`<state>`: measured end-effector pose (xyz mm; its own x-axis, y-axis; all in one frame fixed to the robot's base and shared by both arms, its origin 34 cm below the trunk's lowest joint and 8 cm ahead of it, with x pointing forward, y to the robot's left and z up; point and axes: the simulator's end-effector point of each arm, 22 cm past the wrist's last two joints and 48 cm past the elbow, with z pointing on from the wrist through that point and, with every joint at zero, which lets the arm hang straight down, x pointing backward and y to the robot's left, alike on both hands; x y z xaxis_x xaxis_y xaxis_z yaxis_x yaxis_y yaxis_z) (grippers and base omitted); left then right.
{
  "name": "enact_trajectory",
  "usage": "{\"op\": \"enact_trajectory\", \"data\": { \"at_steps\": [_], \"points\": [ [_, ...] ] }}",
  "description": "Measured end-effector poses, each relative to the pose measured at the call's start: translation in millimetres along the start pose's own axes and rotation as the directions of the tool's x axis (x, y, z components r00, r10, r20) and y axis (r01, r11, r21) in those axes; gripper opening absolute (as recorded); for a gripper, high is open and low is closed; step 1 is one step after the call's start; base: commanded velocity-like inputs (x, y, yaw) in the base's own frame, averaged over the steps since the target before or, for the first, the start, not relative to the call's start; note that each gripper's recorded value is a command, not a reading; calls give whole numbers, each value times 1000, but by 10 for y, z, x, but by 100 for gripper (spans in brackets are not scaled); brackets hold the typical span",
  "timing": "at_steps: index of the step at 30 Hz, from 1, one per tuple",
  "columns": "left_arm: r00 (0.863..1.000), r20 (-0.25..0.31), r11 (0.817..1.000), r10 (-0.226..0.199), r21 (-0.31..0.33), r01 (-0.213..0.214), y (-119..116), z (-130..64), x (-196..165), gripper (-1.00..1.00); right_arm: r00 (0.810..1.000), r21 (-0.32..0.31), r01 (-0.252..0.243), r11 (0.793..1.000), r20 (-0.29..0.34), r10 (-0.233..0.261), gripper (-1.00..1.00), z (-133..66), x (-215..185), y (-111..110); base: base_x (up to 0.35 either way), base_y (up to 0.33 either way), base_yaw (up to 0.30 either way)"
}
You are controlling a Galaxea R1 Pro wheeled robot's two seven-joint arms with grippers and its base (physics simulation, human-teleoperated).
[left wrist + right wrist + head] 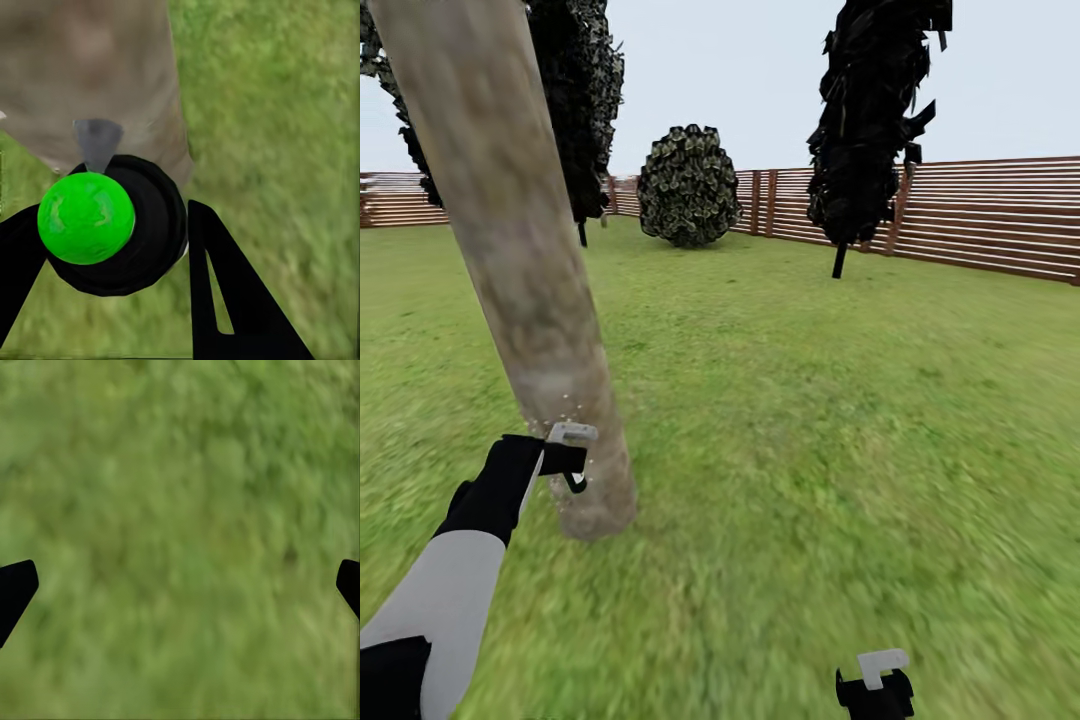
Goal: In the garden, pick up the pesticide atomizer on the floor and spray pesticide onto both trees until each tree trunk is fully covered.
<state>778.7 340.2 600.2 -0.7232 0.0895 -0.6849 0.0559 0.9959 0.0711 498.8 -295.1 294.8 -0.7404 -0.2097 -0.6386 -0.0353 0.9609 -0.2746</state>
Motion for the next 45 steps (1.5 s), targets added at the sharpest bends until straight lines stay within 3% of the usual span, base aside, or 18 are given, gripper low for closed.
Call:
{"op": "enact_trajectory", "data": {
  "at_steps": [9,18,21,23,24,28,32,36,37,38,39,43,45],
  "points": [
    [999,-40,998,2,-62,-4,113,67,271,-100,1000,-1,1,1000,-1,-1,100,-2,7,4,95,-272,275],
    [996,-91,998,-2,-70,-4,127,135,593,-100,1000,-1,1,1000,-1,-1,100,-2,7,4,95,-272,52],
    [993,-116,987,-6,-162,-13,478,110,783,-100,1000,-1,1,1000,-1,-1,100,-1,3,3,95,-272,17],
    [992,-129,982,-14,-187,-10,590,102,890,-100,1000,-1,1,1000,-1,-1,100,-2,8,5,96,-272,154],
    [989,-144,976,-22,-216,-10,770,74,1009,-100,1000,-3,2,1000,-1,-2,100,-2,6,11,104,-272,240],
    [986,-146,969,-84,-244,46,1070,16,1144,-100,1000,-4,2,1000,-1,-2,100,-3,3,17,115,-272,261],
    [978,-178,974,-105,-218,65,946,121,1350,-100,1000,-4,2,1000,0,-2,100,-4,3,18,133,-272,270],
    [977,-192,986,-98,-150,70,464,293,1464,-100,1000,-4,2,1000,-1,-2,100,-4,4,18,178,-238,212],
    [977,-190,986,-97,-153,68,469,295,1462,-100,1000,-4,2,1000,-1,-2,100,-6,6,18,239,-179,5],
    [976,-190,979,-110,-192,73,783,232,1499,-100,1000,-3,2,1000,0,-2,100,-4,2,16,240,-177,2],
    [975,-202,967,-91,-254,37,1187,131,1548,-100,1000,-4,3,1000,0,-3,100,-4,0,18,241,-177,1],
    [972,-211,970,-105,-237,54,1122,162,1607,-100,1000,-4,3,1000,-1,-3,100,-6,7,18,241,-177,0],
    [973,-207,979,-106,-195,65,819,239,1577,-100,1000,-4,3,1000,-1,-3,100,-7,9,18,240,-179,0]
  ]
}}
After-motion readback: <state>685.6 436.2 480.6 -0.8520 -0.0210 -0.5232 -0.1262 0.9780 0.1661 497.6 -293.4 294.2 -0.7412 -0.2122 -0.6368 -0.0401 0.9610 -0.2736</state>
